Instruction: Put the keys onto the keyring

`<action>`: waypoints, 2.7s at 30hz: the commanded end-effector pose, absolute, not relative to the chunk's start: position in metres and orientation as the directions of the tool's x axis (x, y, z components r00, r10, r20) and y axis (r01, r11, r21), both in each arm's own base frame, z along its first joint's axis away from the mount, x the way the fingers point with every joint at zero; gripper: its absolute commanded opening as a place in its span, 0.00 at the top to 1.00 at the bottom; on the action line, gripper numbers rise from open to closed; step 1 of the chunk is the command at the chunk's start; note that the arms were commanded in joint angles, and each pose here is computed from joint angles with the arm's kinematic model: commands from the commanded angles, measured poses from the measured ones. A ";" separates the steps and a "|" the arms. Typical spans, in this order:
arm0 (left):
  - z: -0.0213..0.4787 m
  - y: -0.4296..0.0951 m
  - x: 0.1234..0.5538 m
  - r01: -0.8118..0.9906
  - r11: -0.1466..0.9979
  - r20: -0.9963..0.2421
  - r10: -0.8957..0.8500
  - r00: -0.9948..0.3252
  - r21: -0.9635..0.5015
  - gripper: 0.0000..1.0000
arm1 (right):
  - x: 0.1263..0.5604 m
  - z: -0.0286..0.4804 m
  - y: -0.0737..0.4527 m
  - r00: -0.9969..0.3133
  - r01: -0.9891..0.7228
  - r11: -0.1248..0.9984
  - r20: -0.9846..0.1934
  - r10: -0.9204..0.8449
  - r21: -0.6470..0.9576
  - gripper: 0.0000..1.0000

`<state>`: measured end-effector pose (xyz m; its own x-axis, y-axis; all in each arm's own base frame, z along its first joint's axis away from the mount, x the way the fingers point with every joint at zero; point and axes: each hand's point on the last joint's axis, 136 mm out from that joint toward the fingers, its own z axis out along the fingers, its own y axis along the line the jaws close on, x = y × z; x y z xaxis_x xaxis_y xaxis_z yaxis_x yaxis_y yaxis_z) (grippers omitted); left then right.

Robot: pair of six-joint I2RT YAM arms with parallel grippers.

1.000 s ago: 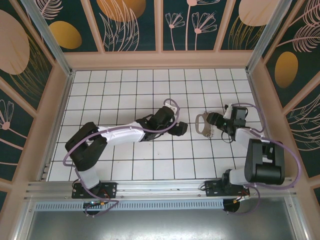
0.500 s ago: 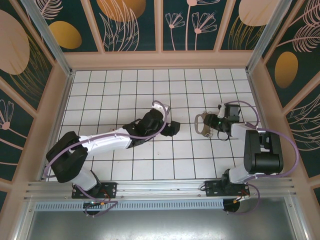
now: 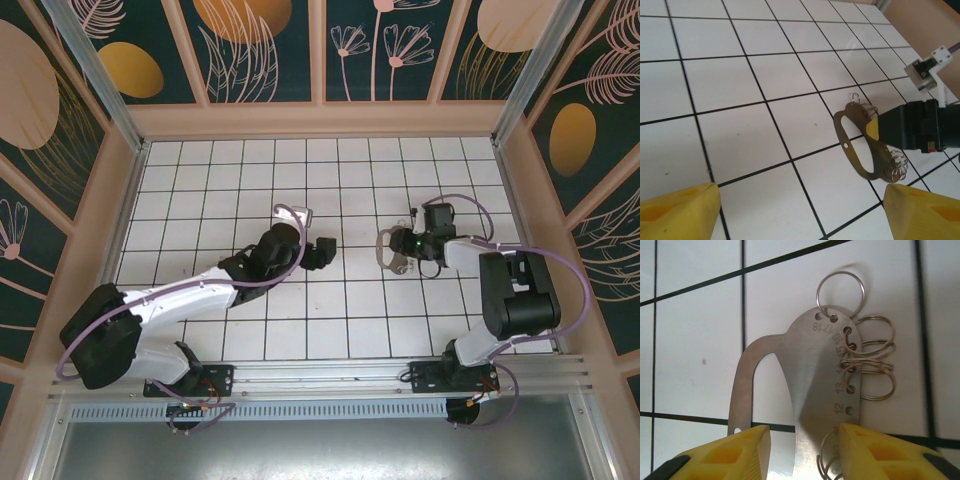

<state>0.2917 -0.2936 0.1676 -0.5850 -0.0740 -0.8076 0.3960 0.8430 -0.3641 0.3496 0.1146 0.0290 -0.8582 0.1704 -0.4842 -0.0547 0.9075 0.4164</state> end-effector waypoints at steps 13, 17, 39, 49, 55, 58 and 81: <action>0.162 -0.236 0.304 0.249 0.887 -0.788 -0.179 -0.589 -0.388 0.18 | 0.332 0.063 0.250 -0.853 -0.239 0.791 -0.511 0.106 0.563 0.63; 0.155 -0.226 0.306 0.227 0.892 -0.771 -0.182 -0.610 -0.390 0.18 | 0.339 0.092 0.243 -0.813 -0.279 0.820 -0.577 0.075 0.500 0.58; 0.084 -0.077 0.341 -0.198 0.918 -0.642 -0.383 -0.664 -0.343 0.21 | 0.389 0.102 0.248 -0.736 -0.477 0.847 -0.634 -0.238 0.235 0.50; 0.034 -0.043 0.346 -0.331 0.910 -0.570 -0.415 -0.709 -0.251 0.27 | 0.380 0.093 0.240 -0.728 -0.492 0.833 -0.644 -0.235 0.253 0.46; 0.022 -0.065 0.331 -0.310 0.881 -0.488 -0.459 -0.742 -0.358 0.38 | 0.382 0.107 0.225 -0.714 -0.480 0.840 -0.670 -0.205 0.253 0.45; 0.022 -0.074 0.317 -0.304 0.872 -0.474 -0.468 -0.746 -0.384 0.39 | 0.384 0.115 0.219 -0.702 -0.472 0.845 -0.687 -0.187 0.252 0.44; 0.075 -0.255 0.307 -0.008 0.704 -0.377 -0.389 -0.841 -0.710 0.39 | 0.374 0.101 0.171 -0.748 -0.381 0.892 -0.649 -0.142 0.244 0.44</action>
